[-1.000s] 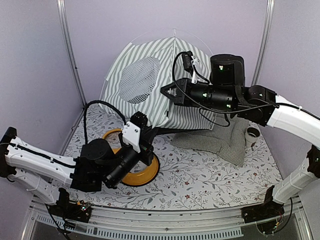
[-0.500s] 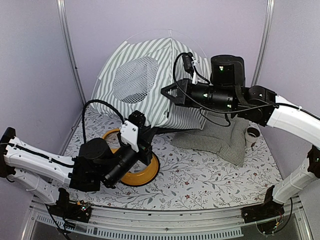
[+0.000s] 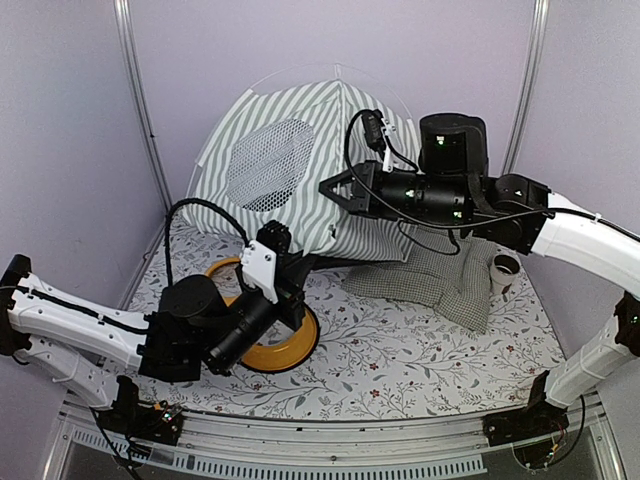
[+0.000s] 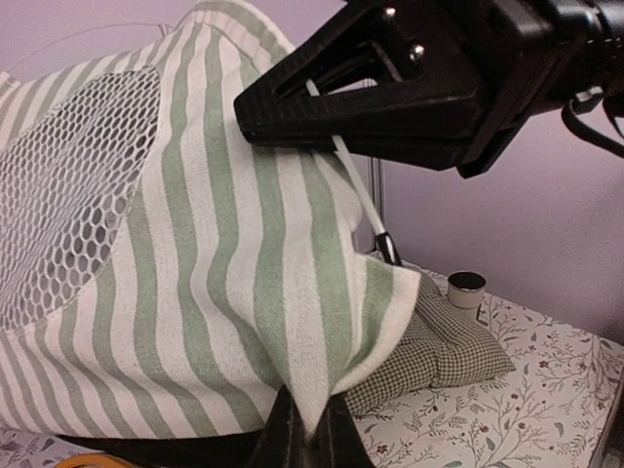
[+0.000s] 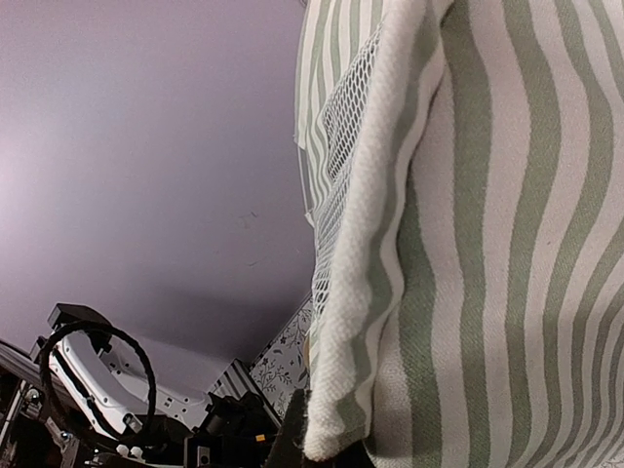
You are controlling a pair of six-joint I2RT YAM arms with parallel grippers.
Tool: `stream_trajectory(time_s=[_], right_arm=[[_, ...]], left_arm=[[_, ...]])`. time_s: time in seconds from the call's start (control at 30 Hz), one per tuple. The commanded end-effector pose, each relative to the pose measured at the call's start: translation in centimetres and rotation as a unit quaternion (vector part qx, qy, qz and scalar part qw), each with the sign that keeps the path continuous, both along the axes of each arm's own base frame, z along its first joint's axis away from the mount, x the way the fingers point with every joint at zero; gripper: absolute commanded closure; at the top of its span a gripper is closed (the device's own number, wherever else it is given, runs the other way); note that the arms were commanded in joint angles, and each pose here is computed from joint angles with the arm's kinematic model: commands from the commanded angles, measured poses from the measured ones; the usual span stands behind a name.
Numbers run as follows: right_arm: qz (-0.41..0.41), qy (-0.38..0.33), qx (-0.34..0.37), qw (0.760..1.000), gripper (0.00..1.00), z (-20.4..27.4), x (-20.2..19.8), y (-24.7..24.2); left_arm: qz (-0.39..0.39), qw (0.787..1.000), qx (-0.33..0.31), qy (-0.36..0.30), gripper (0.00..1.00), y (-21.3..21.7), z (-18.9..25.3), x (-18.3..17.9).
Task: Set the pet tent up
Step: Insert the tent pole into the pole socket of the pet tent.
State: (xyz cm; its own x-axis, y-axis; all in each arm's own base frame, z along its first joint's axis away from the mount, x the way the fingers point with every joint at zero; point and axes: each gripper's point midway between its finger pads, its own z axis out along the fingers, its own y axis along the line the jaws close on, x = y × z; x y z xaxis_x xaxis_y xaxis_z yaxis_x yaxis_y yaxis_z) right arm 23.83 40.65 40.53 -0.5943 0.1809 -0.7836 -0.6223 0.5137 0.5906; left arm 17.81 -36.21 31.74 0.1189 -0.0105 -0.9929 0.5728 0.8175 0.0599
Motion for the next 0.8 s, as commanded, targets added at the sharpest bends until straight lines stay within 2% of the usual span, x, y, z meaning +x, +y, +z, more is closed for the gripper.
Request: stream_trajectory(time_s=[0.0,0.53,0.67,0.77], right_arm=[[-0.021,-0.028,0.019,0.999,1.00,1.4,1.2,-0.8],[-0.024,-0.016,0.005,1.000,1.00,-1.2,1.7,-0.1],[-0.028,-0.008,-0.009,1.000,1.00,-3.2,1.8,-0.2],[-0.041,-0.004,-0.028,0.999,1.00,-5.1,2.0,-0.9]], left_arm=[[-0.019,0.999,-0.037,-0.001,1.00,0.2,1.9,-0.2],[-0.074,0.995,-0.049,0.041,1.00,-2.7,0.6,-0.6],[-0.090,0.992,-0.060,0.065,0.83,-3.6,0.4,-0.6],[-0.092,0.989,-0.074,0.089,0.80,-3.5,0.0,-0.3]])
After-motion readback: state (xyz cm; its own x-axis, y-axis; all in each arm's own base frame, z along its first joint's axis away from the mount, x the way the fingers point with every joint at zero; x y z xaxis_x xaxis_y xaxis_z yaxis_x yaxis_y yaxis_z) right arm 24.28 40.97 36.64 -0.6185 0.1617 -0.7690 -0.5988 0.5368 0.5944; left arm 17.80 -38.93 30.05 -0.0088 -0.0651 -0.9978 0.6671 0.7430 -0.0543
